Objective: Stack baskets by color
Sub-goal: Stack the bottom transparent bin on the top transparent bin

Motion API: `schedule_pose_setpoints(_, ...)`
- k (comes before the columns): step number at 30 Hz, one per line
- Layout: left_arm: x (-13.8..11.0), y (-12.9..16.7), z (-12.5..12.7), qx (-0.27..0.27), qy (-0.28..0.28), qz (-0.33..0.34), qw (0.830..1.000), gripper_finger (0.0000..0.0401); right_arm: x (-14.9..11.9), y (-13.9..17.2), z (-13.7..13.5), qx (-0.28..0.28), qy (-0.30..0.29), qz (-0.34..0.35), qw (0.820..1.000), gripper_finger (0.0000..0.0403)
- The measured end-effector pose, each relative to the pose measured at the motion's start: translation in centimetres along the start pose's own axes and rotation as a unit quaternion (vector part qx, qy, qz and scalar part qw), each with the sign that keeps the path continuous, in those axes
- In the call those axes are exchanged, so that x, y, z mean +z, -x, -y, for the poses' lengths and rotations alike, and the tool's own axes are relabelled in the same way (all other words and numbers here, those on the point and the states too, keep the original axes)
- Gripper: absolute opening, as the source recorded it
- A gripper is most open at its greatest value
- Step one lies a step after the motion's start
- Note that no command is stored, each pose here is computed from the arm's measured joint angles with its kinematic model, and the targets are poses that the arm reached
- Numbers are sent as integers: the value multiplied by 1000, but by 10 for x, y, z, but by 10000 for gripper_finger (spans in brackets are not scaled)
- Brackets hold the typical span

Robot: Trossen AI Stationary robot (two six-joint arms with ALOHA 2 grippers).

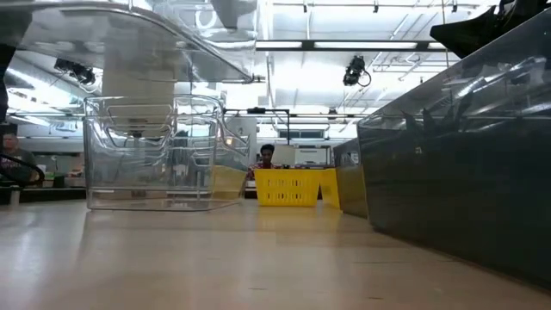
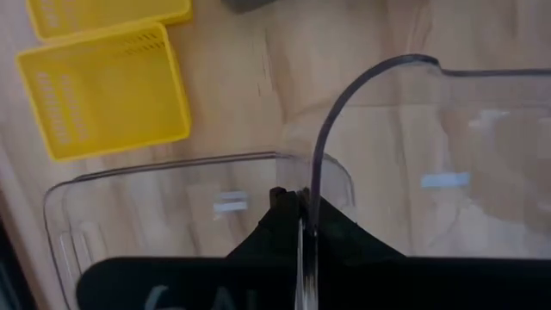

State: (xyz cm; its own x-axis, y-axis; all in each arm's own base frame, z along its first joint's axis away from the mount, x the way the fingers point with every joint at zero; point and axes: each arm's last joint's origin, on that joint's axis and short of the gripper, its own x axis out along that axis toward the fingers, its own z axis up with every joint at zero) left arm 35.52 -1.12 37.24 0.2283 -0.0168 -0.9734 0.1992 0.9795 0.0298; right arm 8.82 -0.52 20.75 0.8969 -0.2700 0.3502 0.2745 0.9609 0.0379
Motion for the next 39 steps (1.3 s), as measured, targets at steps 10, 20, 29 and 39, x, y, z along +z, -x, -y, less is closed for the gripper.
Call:
schedule_pose_setpoints(10,-29,21,-70,-67,43,53,995,6,0,0,0,0,0,0,1000,16)
schedule_pose_setpoints(20,-66,28,-137,-47,83,72,993,6,1,0,0,0,-1,4,1000,16)
schedule_pose_setpoints(29,-97,22,-175,-36,120,59,990,6,1,0,0,0,-1,4,1000,16)
schedule_pose_setpoints(39,-117,2,-200,-33,118,49,991,6,1,0,0,0,-1,4,1000,16)
